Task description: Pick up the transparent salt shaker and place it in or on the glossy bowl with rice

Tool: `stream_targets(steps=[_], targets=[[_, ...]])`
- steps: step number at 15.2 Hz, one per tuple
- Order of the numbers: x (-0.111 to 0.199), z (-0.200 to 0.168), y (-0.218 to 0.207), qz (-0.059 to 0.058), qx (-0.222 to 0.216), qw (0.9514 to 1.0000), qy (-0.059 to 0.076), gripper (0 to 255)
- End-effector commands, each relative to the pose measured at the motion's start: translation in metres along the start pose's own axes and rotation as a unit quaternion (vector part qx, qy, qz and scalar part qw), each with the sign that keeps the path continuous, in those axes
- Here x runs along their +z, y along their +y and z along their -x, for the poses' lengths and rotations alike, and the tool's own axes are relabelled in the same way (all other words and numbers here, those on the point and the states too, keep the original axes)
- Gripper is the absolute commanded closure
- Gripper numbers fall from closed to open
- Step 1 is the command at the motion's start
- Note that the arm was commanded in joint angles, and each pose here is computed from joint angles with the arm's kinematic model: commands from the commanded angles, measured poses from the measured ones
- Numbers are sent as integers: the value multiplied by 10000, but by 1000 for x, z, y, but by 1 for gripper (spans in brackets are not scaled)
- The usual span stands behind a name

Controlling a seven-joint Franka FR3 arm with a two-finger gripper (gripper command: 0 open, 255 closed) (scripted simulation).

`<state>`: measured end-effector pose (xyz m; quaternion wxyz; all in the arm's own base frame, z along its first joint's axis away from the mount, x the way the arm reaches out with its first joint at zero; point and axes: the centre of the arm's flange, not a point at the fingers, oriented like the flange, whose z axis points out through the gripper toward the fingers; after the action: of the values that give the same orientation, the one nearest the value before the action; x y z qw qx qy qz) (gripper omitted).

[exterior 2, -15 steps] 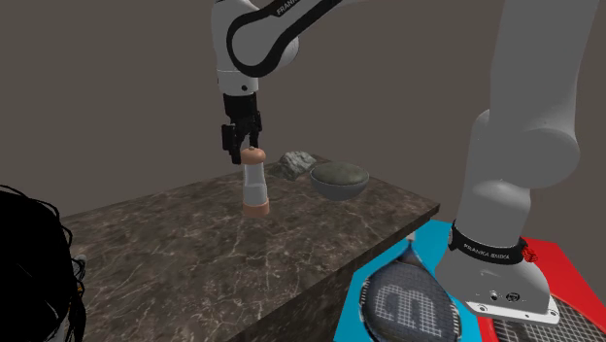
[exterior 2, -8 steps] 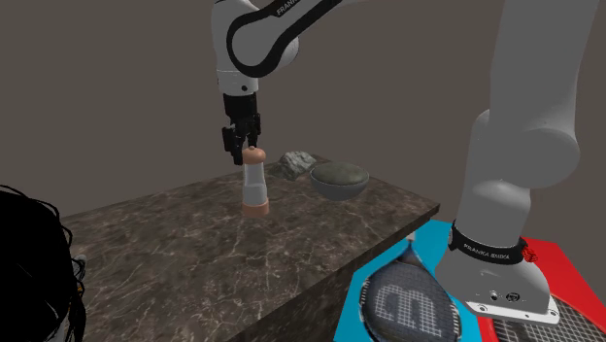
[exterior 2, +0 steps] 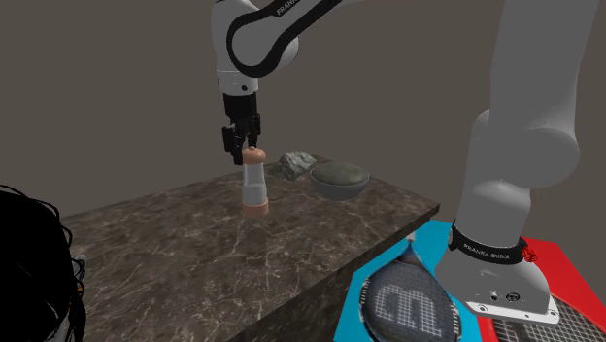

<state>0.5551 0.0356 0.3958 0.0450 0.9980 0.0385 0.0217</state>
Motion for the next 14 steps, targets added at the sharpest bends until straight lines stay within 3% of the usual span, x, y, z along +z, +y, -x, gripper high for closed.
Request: stream_targets(steps=[1, 14], targets=[[-5, 0, 0, -1, -1, 10000, -3, 255], [-73, -3, 7, -1, -1, 10000, -3, 255]])
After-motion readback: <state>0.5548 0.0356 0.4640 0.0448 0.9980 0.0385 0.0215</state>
